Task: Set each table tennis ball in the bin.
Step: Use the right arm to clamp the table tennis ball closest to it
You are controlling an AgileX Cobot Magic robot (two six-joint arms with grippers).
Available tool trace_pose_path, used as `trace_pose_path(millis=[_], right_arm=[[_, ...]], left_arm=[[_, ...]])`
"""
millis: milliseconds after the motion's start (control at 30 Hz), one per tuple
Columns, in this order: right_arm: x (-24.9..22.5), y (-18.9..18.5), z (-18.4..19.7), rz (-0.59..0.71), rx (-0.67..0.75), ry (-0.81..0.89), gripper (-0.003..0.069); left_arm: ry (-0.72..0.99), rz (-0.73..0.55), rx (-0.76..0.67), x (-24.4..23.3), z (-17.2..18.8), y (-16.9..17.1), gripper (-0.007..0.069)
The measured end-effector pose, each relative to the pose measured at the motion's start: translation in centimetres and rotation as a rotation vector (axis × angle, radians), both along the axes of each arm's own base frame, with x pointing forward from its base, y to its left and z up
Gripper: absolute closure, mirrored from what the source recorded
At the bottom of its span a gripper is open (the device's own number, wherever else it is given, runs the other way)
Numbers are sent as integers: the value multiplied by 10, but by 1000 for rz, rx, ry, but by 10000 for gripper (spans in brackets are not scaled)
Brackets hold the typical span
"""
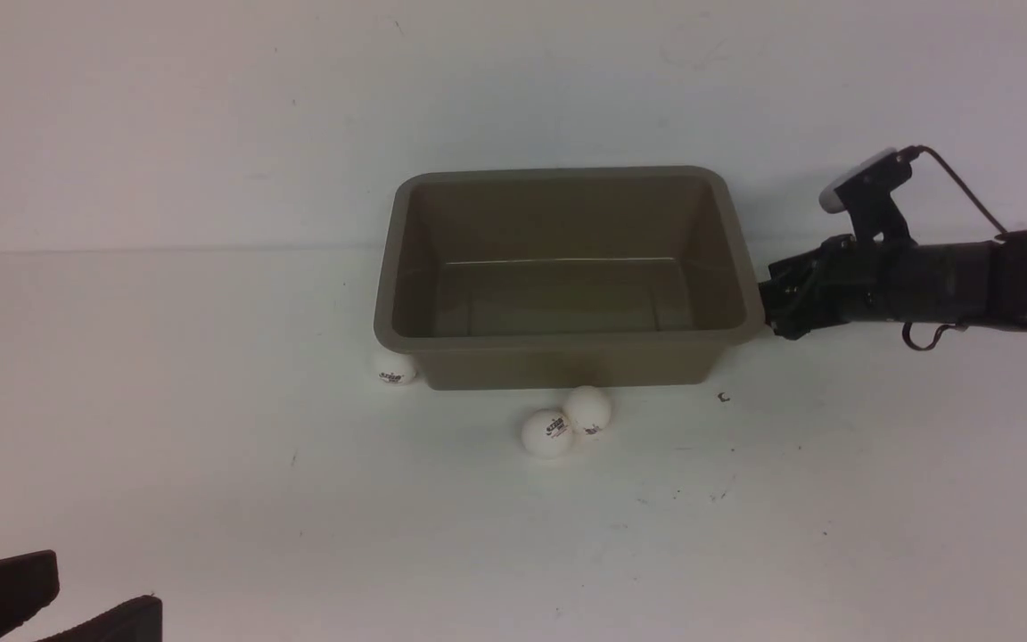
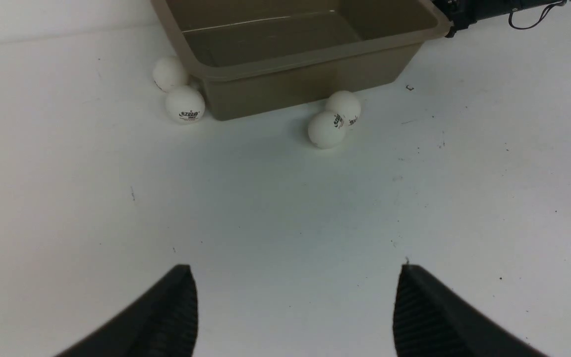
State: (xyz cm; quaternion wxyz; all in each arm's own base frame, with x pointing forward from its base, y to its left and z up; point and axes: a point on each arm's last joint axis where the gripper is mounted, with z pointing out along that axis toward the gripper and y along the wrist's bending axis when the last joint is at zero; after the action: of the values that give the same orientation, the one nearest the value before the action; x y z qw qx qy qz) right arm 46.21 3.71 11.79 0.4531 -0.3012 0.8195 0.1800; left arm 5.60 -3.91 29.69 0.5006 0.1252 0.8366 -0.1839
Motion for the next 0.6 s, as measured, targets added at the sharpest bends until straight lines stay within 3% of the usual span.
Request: trace_pose_path(millis=[600], right_arm=[[-1, 0, -1, 59, -71, -49, 197]], left_arm=[[0, 0, 0, 0, 0, 0, 147]])
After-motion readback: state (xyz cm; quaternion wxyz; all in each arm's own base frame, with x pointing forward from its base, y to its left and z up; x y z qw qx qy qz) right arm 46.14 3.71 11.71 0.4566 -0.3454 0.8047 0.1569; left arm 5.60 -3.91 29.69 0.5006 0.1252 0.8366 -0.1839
